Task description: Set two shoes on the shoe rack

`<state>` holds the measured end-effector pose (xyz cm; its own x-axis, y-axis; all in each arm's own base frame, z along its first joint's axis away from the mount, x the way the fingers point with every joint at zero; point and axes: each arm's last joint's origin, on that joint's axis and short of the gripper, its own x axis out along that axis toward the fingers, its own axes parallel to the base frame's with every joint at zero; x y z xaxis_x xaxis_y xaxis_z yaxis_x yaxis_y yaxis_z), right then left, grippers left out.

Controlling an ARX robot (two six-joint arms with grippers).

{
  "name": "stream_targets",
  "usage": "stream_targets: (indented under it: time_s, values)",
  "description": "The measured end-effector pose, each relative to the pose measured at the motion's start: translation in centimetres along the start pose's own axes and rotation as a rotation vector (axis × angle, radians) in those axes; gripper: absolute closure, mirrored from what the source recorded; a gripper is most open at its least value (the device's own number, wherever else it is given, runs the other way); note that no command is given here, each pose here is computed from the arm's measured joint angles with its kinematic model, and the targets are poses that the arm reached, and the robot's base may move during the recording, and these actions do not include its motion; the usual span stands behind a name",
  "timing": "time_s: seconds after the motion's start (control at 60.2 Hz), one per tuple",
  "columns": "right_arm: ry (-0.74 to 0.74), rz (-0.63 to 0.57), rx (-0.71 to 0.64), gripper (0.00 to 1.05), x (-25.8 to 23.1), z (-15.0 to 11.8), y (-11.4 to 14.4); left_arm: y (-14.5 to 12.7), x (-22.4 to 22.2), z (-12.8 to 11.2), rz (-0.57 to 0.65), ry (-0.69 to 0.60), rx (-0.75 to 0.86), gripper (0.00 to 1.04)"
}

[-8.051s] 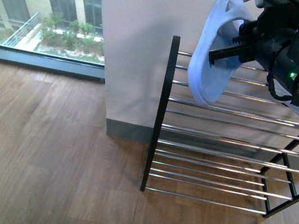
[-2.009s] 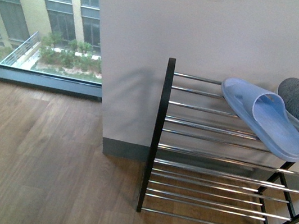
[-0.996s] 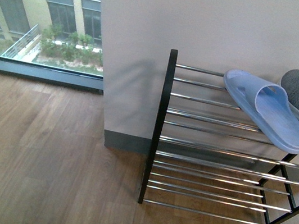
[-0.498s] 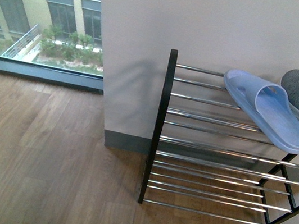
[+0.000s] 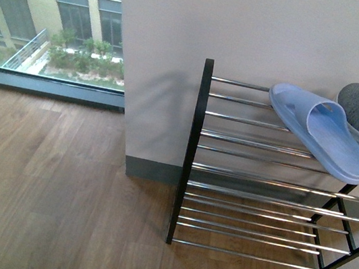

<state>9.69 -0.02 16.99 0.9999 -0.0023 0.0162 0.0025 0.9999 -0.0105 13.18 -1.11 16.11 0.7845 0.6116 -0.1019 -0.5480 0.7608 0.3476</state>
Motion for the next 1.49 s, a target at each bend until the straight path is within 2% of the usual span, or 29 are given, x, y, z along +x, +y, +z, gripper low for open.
stream_targets:
  time_s: [0.1,0.266,0.332,0.598,0.647,0.714,0.764,0.847,0.979,1.079,1.162,1.311,1.494]
  values:
    - [0.0,0.0,-0.001,1.02,0.0,0.0,0.0,0.0,0.0,0.0,0.0,0.0,0.0,1.03]
    - [0.0,0.0,0.0,0.76,0.0,0.0,0.0,0.0,0.0,0.0,0.0,0.0,0.001,1.03]
    - [0.0,0.0,0.0,0.6,0.0,0.0,0.0,0.0,0.0,0.0,0.0,0.0,0.001,1.03]
    - [-0.001,0.003,0.0,0.2,0.0,0.0,0.0,0.0,0.0,0.0,0.003,0.001,0.001,1.03]
    - [0.0,0.003,0.0,0.08,0.0,0.0,0.0,0.0,0.0,0.0,0.003,0.0,0.0,1.03]
    - [0.0,0.001,0.001,0.09,0.0,0.0,0.0,0.0,0.0,0.0,0.002,0.001,0.0,1.03]
    - [0.001,-0.003,0.001,0.09,0.0,0.0,0.0,-0.3,0.0,0.1,-0.093,0.033,-0.038,1.03]
    - [0.0,-0.005,0.003,0.09,0.0,0.0,0.0,-1.3,-0.2,1.6,-0.288,0.116,-0.225,1.03]
    - [0.001,-0.002,0.003,0.09,0.0,0.0,0.0,-3.4,1.6,4.8,-0.421,0.205,-0.533,1.03]
    - [0.001,-0.002,0.003,0.09,0.0,0.0,0.0,-5.6,3.5,7.0,-0.527,0.286,-0.605,1.03]
    - [0.001,-0.002,0.003,0.09,0.0,0.0,0.0,-8.4,5.8,8.0,-0.596,0.387,-0.584,1.03]
    - [0.001,-0.002,0.003,0.09,0.0,0.0,0.0,-12.9,9.3,7.1,-0.63,0.567,-0.456,1.03]
    - [0.001,-0.002,0.003,0.09,0.0,0.0,0.0,-17.4,12.7,7.4,-0.682,0.64,-0.295,1.03]
